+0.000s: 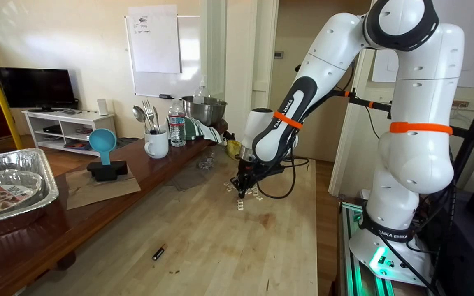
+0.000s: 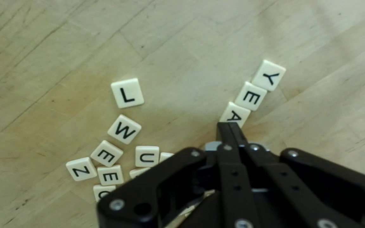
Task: Move the small objects on the table
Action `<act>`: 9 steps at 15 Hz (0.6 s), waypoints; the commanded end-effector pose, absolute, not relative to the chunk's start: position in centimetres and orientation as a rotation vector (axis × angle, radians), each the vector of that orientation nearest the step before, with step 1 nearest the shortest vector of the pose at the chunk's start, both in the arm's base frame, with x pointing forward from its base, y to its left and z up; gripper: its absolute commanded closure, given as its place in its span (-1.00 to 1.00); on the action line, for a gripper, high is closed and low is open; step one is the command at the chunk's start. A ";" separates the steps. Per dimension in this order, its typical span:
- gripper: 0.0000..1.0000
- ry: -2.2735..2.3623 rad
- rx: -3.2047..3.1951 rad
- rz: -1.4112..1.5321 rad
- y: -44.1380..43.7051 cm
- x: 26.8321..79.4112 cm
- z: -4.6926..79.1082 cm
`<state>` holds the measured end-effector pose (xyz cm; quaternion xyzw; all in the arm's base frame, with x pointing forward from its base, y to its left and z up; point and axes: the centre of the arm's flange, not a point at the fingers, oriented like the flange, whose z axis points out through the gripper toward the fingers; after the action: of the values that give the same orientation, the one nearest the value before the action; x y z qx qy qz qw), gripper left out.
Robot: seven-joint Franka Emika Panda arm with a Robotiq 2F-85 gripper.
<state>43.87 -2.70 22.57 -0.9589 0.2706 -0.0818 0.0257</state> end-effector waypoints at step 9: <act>1.00 0.901 -3.017 -0.296 -6.2 44.0 22.4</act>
<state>43.77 -5.94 22.61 -0.9570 0.2765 -0.0875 -0.0003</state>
